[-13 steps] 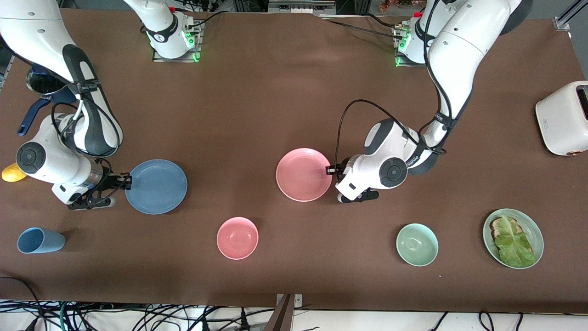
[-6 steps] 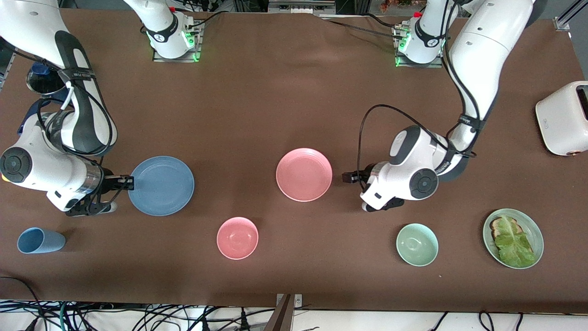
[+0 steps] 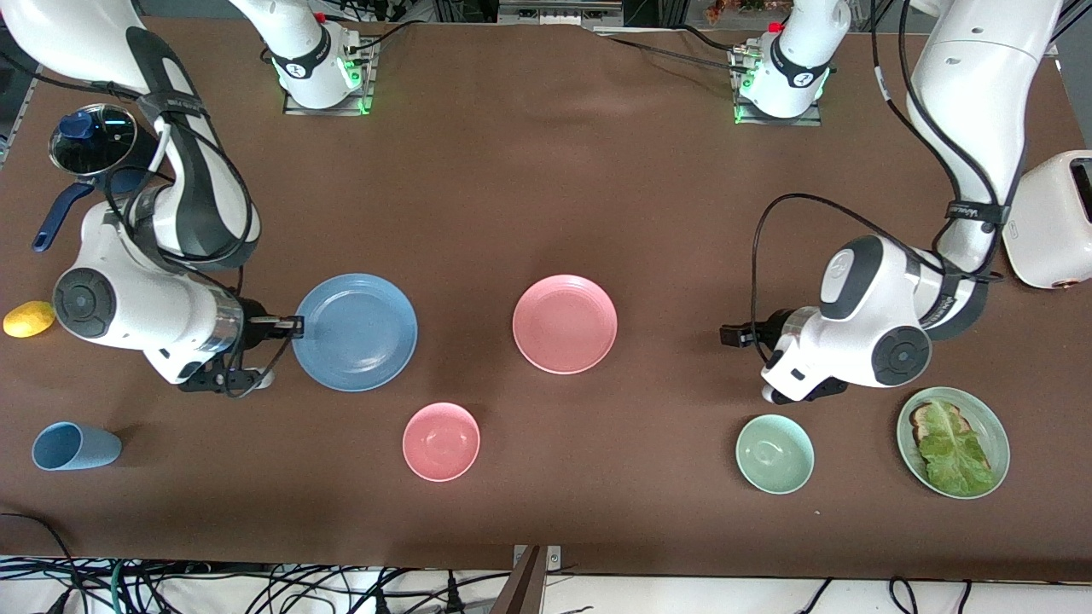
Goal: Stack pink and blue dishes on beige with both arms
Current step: 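Carry the blue plate onto the pink plate with the right gripper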
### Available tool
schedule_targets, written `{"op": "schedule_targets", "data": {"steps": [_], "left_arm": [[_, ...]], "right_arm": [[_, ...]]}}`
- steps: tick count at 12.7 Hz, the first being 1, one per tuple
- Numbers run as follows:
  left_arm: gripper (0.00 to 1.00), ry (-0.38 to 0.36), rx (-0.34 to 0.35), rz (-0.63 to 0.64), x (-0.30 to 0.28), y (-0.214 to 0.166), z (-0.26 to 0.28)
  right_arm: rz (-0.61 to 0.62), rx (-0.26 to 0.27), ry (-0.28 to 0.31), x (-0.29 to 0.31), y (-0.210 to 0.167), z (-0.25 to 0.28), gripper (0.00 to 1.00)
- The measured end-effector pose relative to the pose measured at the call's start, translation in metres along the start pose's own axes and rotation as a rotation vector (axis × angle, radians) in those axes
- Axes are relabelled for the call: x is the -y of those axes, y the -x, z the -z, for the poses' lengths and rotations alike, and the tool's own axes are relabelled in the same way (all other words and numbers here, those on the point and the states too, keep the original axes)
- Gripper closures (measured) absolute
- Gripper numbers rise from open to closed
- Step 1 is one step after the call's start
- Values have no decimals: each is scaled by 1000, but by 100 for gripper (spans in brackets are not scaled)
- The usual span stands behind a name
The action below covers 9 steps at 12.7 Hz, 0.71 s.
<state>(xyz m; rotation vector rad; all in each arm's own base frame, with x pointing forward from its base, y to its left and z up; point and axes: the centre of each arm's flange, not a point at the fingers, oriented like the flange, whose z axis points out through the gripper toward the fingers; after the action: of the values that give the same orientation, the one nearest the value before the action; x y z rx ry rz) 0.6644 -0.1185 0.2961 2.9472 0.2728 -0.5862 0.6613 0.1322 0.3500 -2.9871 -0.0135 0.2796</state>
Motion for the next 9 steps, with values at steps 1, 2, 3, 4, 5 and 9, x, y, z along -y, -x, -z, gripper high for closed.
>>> {"op": "schedule_targets", "data": {"steps": [1, 2, 3, 4, 5, 9], "left_arm": [[0, -9, -6, -11, 18, -1, 12], [0, -25, -11, -22, 37, -1, 22], [0, -32, -13, -33, 58, -2, 32], [0, -37, -17, -45, 79, -4, 39], [0, -44, -23, -56, 102, -6, 46], [0, -46, -47, -73, 170, 3, 85]], "right_arm": [[-32, 6, -12, 28, 7, -1, 95], [-60, 10, -15, 55, 14, -2, 95], [-79, 7, -4, 84, 22, -6, 95], [-99, -7, 10, 110, 29, -11, 95], [-122, -21, 15, 136, 35, -19, 95], [-187, -62, -17, 219, 57, -58, 95]]}}
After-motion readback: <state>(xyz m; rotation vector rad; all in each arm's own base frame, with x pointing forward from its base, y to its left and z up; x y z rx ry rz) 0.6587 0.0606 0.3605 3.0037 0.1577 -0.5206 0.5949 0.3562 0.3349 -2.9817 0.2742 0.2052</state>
